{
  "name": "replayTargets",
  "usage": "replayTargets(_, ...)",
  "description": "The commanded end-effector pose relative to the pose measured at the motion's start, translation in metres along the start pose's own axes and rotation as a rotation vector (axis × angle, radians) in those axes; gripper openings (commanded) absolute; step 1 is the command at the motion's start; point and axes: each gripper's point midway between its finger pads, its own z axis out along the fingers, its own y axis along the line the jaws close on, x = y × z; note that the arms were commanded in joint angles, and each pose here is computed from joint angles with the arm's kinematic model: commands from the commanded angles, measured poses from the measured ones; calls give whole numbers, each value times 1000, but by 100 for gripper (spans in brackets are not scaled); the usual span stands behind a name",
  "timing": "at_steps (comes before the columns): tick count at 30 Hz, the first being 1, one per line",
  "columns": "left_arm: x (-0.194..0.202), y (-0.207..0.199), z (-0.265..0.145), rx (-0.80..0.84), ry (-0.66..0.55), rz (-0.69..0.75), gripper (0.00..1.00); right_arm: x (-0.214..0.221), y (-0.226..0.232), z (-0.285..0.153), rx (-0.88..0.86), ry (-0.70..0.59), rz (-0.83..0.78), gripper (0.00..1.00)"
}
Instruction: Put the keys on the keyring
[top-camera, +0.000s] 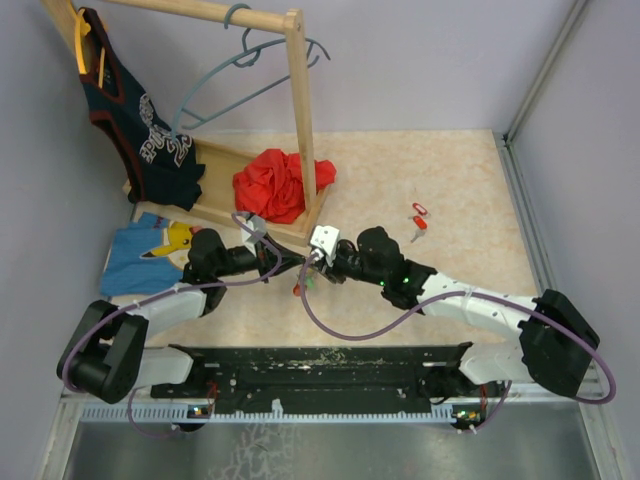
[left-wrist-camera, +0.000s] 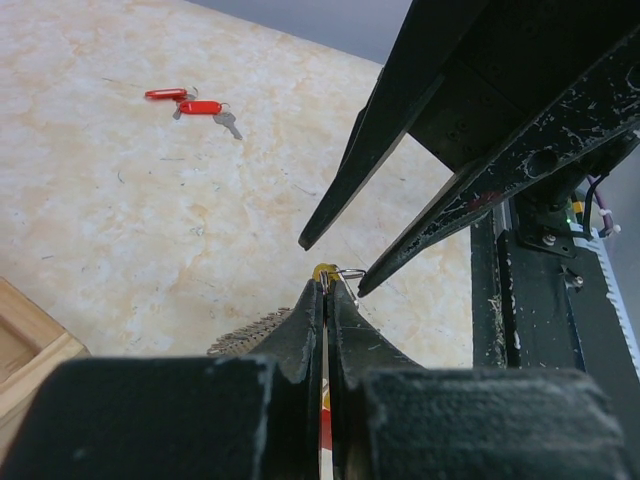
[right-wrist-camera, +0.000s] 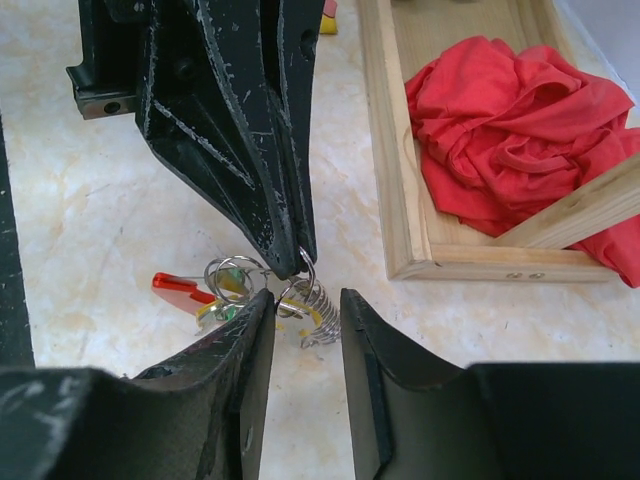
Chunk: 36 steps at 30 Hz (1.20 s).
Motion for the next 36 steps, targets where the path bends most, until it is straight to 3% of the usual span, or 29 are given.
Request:
replayTargets(1, -8, -4, -1, 17, -21, 37, 1, -21, -13, 3, 50, -58, -4, 30)
replayTargets(17, -9, -8, -1, 35, -22, 34, 1, -14, -15, 5, 46, -24, -50, 11)
replayTargets(21, -10, -8, -1, 34, -27, 24, 1, -13, -10, 7, 9, -15, -78, 0)
replayTargets(36, -17, -5, -2, -2, -84, 7, 1, 2, 12, 15, -46, 39, -178, 0)
